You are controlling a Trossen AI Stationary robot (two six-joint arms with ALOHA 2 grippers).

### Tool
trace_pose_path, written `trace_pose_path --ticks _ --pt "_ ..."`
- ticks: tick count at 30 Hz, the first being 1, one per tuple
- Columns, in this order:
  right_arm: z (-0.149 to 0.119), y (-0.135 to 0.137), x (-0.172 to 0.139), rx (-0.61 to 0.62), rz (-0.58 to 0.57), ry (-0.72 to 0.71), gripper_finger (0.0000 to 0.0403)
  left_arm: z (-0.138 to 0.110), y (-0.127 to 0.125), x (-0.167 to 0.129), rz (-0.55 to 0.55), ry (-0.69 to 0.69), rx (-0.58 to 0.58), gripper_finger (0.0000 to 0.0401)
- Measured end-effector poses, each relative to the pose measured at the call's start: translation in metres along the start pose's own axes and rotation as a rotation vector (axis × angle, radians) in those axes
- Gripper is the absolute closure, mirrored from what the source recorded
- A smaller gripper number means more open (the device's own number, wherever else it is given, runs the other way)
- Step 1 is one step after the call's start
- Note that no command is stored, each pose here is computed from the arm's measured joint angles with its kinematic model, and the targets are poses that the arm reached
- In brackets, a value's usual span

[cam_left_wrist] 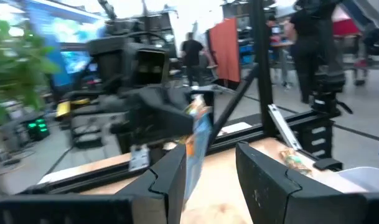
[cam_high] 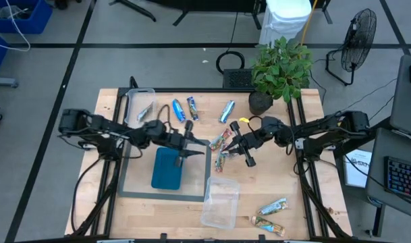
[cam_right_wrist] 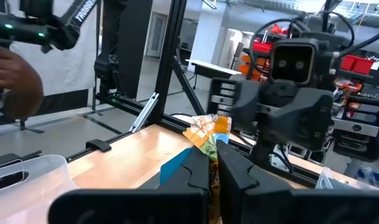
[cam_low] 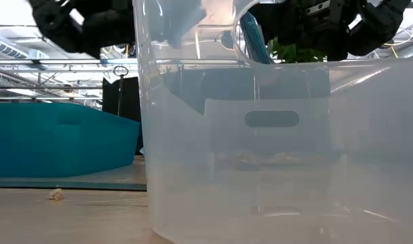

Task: Pick and place Granola Bars by type
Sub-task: Put the yellow granola bar into the top transparent bin

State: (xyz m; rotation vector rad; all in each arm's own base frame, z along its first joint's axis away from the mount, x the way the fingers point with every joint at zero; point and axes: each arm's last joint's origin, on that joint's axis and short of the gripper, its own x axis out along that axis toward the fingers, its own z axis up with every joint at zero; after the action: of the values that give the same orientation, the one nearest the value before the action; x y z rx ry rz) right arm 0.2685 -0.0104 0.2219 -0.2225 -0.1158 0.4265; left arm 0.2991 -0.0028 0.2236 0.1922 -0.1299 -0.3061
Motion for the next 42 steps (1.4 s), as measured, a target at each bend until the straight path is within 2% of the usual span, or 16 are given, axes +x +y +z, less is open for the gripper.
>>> trace_pose_path --ticks 7,11,16,38,42 --pt "0.001 0.000 0.000 0.005 0.000 -0.004 0.0402 -0.005 0.006 0.033 -0.090 -0.011 -0.015 0.0256" --pt "0.001 0.000 0.000 0.005 0.002 -0.005 0.0402 -0.009 0.009 0.045 -0.085 -0.005 -0.031 0.0256" --pt "0.001 0.001 0.000 0.006 0.003 -0.004 0.0402 -0.012 0.015 0.055 0.001 0.005 -0.028 0.0256" --pt "0.001 0.001 0.000 0.008 0.003 -0.002 0.0402 -0.010 0.018 0.058 0.021 0.008 -0.044 0.0256" --pt "0.000 0.001 0.000 0.013 0.003 0.002 0.0402 -0.010 0.018 0.058 0.014 0.012 -0.020 0.0275"
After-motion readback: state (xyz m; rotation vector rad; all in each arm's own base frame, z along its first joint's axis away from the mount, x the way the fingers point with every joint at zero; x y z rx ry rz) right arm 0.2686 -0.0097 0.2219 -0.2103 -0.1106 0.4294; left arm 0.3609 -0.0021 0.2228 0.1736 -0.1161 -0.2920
